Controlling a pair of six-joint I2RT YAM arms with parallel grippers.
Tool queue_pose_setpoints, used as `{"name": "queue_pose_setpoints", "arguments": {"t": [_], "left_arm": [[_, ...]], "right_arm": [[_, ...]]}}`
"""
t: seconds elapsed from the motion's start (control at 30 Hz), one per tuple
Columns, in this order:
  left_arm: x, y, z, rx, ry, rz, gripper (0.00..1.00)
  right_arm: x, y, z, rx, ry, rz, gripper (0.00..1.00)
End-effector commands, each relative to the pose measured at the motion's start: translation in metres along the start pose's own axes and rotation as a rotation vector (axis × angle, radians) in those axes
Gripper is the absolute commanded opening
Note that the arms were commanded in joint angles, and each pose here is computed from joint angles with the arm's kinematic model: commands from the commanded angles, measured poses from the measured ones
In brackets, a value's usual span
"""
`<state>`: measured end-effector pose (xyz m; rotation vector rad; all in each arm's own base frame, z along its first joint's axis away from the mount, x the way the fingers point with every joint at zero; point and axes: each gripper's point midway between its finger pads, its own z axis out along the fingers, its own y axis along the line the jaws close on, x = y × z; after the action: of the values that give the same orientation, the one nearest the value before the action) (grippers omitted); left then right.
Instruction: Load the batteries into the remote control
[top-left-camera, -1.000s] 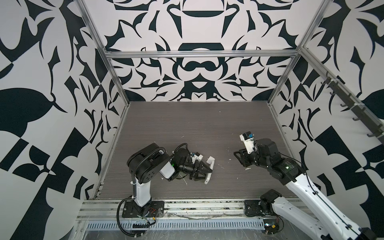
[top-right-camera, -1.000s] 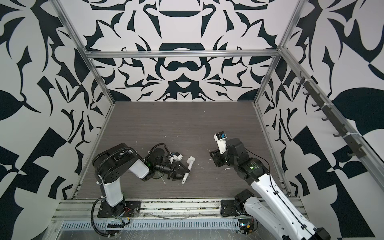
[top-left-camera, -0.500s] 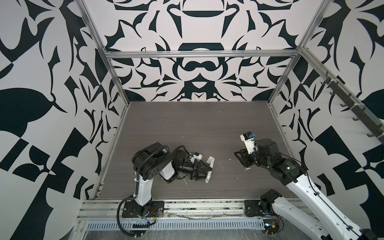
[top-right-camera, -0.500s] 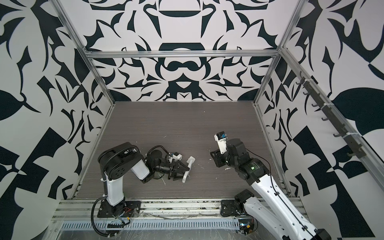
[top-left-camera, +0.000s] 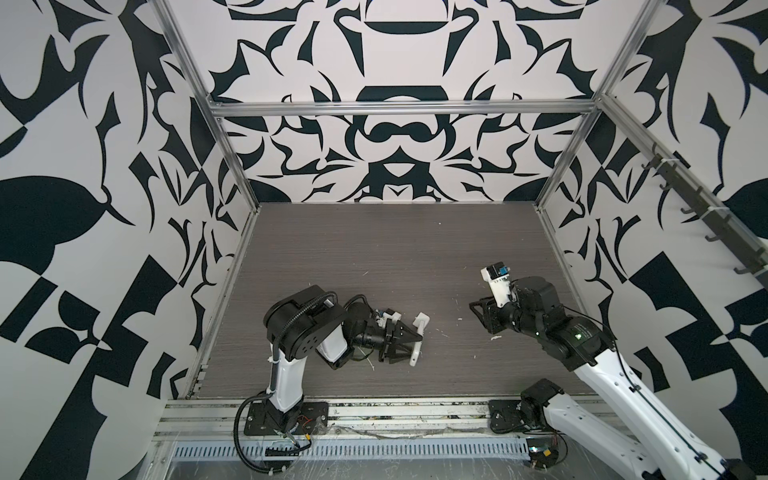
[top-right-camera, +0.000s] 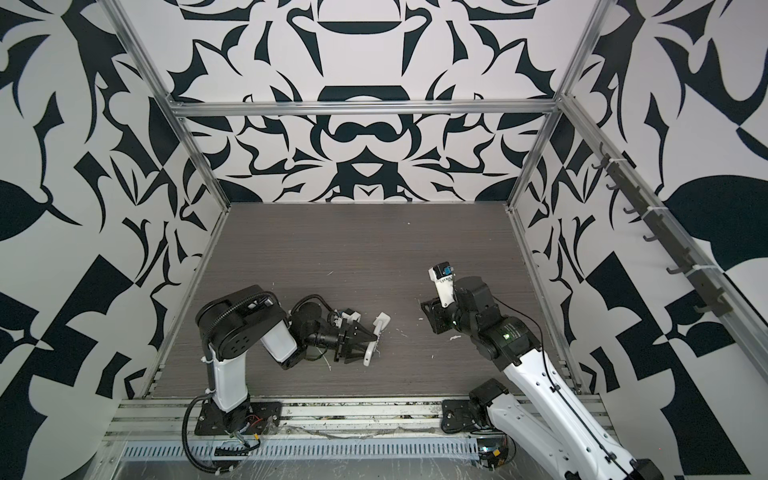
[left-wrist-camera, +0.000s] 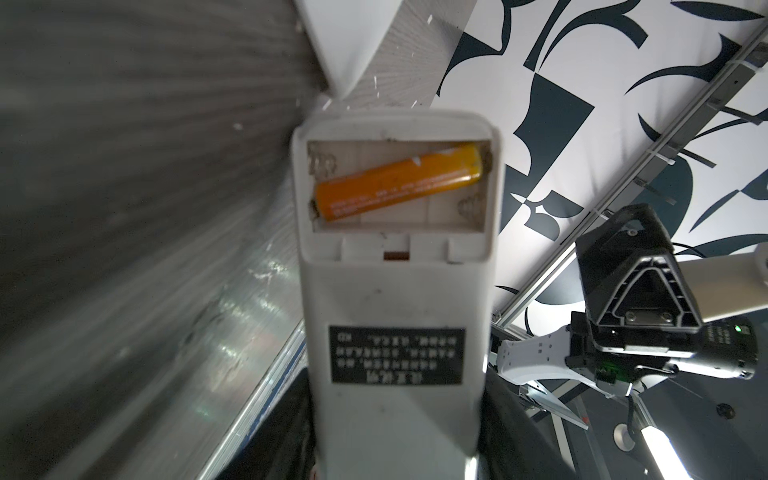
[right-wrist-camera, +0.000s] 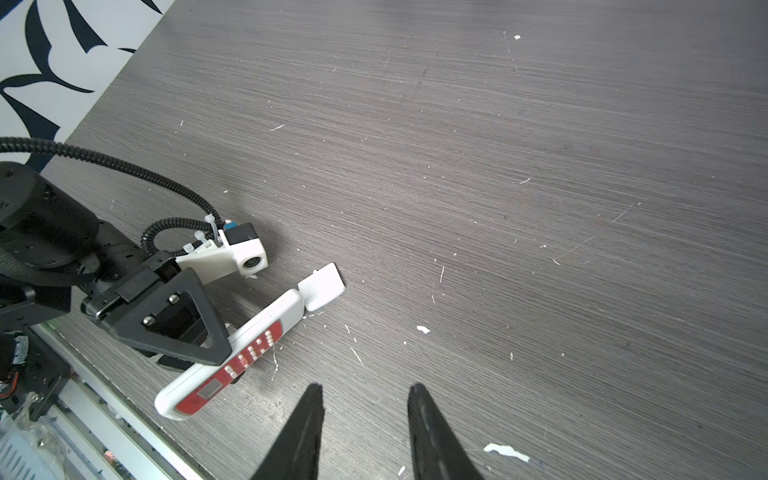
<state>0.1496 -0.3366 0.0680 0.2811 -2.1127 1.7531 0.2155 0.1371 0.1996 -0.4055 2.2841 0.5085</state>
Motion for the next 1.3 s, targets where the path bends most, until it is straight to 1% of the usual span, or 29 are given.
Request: {"name": "queue_pose_setpoints", "arguments": {"t": [0.0,0.23,0.3,0.37,0.43,0.47,0.5,0.53,0.57,0.63,0.7,0.77,0.83,0.93,1.1,1.27], "left_arm": [[0.001,-0.007,-0.002,0.024,-0.005,-0.014,0.51],[0.003,-0.020,-0.006,0.044,-0.042,0.054,0.45],[0.006,-0.019,-0.007,0.020,-0.047,0.078,0.45],[0.010,-0.013,-0.008,-0.046,-0.052,0.113,0.44],[0.016,-0.004,-0.012,-0.185,-0.059,0.169,0.45],[0.019,-0.001,-0.017,-0.280,-0.067,0.230,0.45],[0.023,0.006,-0.029,-0.450,-0.091,0.315,0.47],[0.026,0.005,-0.041,-0.595,-0.115,0.421,0.47],[0.028,0.000,-0.048,-0.649,-0.120,0.472,0.47],[0.028,-0.005,-0.060,-0.718,-0.131,0.519,0.47],[0.024,0.001,-0.067,-0.773,-0.144,0.552,0.47],[0.025,0.014,-0.072,-0.877,-0.122,0.588,0.47],[0.025,0.025,-0.077,-1.012,-0.101,0.663,0.48],[0.025,0.035,-0.078,-1.158,-0.076,0.762,0.48],[0.025,0.047,-0.076,-1.300,-0.041,0.856,0.48],[0.024,0.051,-0.067,-1.435,-0.006,0.983,0.52]], "right_arm": [[-0.020,0.004,-0.011,-0.005,-0.064,-0.017,0.38],[-0.021,0.003,-0.013,-0.002,-0.070,-0.019,0.38],[-0.021,0.004,-0.012,-0.004,-0.068,-0.019,0.38],[-0.021,0.003,-0.012,-0.002,-0.067,-0.018,0.38],[-0.020,0.003,-0.011,-0.003,-0.066,-0.016,0.37],[-0.021,0.003,-0.011,-0.003,-0.067,-0.015,0.37],[-0.020,0.003,-0.011,-0.004,-0.066,-0.012,0.38],[-0.019,0.003,-0.010,-0.005,-0.062,-0.011,0.37],[-0.020,0.004,-0.009,-0.007,-0.065,-0.010,0.37],[-0.019,0.004,-0.007,-0.013,-0.064,-0.005,0.37],[-0.020,0.005,-0.005,-0.021,-0.063,-0.001,0.37],[-0.021,0.006,-0.005,-0.024,-0.062,0.001,0.37],[-0.020,0.006,-0.006,-0.022,-0.060,-0.001,0.37],[-0.018,0.004,-0.006,-0.013,-0.057,-0.006,0.37],[-0.015,0.003,-0.001,-0.015,-0.046,-0.001,0.37],[-0.010,0.003,0.007,-0.019,-0.020,0.001,0.37]]}}
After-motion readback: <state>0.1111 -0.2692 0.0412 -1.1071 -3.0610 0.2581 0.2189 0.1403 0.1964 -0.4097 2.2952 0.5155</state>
